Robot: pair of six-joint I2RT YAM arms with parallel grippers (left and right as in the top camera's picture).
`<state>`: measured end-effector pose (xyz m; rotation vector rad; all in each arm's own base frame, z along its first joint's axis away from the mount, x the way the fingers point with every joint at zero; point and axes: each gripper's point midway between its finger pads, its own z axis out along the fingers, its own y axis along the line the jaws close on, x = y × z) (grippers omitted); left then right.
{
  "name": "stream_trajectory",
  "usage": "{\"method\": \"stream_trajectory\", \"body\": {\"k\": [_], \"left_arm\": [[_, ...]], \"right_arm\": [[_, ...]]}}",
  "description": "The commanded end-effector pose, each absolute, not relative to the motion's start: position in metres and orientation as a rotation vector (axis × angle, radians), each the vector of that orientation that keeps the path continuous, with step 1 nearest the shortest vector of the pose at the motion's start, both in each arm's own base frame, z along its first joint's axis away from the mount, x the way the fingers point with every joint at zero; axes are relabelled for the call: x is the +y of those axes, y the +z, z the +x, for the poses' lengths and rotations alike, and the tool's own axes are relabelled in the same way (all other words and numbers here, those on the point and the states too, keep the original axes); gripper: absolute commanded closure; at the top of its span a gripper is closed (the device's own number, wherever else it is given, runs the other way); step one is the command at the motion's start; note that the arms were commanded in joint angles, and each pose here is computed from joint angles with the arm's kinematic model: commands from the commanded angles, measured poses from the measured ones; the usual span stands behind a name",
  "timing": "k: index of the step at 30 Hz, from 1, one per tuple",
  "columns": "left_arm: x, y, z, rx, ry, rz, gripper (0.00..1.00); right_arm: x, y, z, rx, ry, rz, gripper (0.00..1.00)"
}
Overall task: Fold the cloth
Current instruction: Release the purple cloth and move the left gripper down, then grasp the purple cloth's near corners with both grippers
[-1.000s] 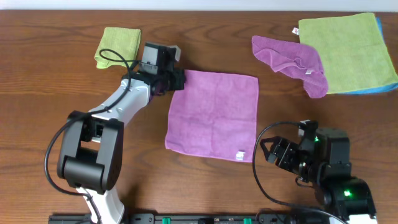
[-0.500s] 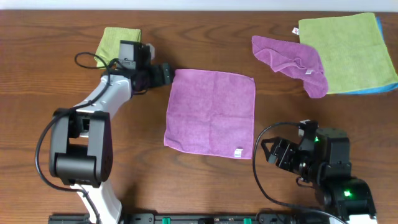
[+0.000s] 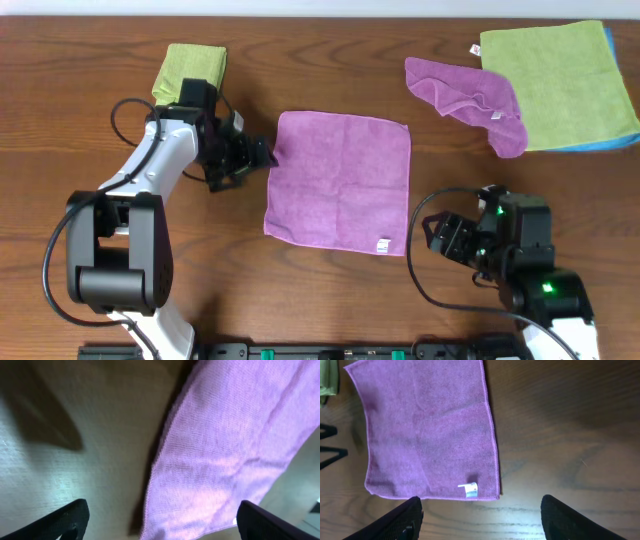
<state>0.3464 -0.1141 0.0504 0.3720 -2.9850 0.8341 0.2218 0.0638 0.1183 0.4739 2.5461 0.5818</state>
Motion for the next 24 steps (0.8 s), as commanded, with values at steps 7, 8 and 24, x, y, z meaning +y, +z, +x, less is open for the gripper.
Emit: {"method": "stream_trajectory", "body": {"k": [7, 8, 24], "left_arm": [[-0.131, 0.024, 0.29, -2.771, 0.974, 0.394, 0.05], [-0.134, 0.022, 0.286, -2.75, 1.013, 0.393, 0.05], [-0.152, -0.014, 0.238, -2.565, 1.209, 0.563, 0.46]], "right_arm": [[0.068, 0.115, 0.225, 2.554, 0.613, 0.453, 0.25], [0.068, 0.115, 0.225, 2.554, 0.612, 0.453, 0.25], [0.071, 0.115, 0.222, 2.564, 0.633, 0.444, 0.27]]}}
